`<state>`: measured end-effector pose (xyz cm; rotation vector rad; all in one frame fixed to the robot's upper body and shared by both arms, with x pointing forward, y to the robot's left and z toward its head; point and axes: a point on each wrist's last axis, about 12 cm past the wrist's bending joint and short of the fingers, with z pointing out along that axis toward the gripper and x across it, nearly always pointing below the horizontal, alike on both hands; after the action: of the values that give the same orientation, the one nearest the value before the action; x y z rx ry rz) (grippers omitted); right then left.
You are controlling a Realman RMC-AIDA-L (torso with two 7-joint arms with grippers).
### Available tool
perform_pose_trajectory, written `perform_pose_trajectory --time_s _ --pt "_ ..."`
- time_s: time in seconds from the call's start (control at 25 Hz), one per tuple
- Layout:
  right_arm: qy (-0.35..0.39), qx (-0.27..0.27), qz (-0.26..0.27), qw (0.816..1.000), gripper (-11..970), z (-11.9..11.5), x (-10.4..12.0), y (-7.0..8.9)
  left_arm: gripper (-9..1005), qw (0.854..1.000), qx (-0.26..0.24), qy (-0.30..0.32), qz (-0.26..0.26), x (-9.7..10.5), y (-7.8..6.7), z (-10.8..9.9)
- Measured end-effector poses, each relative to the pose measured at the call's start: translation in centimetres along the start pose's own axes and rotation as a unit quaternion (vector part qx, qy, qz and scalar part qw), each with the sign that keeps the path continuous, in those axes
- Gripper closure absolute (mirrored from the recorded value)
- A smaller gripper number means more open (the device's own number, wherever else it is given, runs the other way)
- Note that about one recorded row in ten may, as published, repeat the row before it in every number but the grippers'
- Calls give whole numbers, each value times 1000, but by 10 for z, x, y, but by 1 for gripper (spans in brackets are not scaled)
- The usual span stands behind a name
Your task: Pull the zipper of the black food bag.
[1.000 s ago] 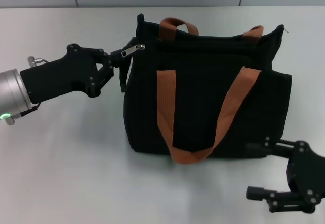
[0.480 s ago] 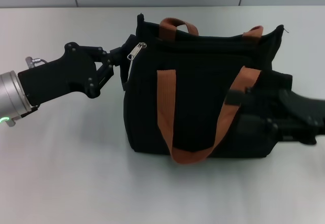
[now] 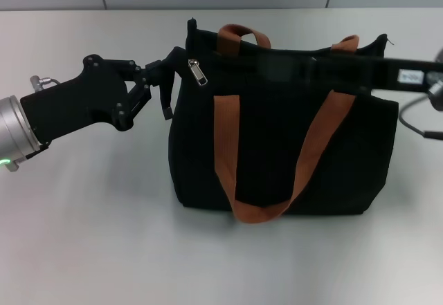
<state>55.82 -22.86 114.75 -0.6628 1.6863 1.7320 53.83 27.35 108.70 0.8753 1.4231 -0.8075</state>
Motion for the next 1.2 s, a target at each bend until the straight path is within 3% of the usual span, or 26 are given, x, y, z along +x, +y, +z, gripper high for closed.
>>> perform_pose_trajectory --time_s 0.24,0.64,0.96,1.2 --pt "35 28 25 999 149 19 -13 -9 981 1000 -1 0 -1 0 0 -1" --pt "86 80 20 993 149 33 -44 -9 980 1000 -9 4 -1 1 2 -2" --pt "122 104 37 986 452 52 -56 -12 980 1000 -8 3 -5 1 2 -3" --pt "147 113 49 981 451 64 -60 -10 979 1000 -7 2 -6 1 1 -3"
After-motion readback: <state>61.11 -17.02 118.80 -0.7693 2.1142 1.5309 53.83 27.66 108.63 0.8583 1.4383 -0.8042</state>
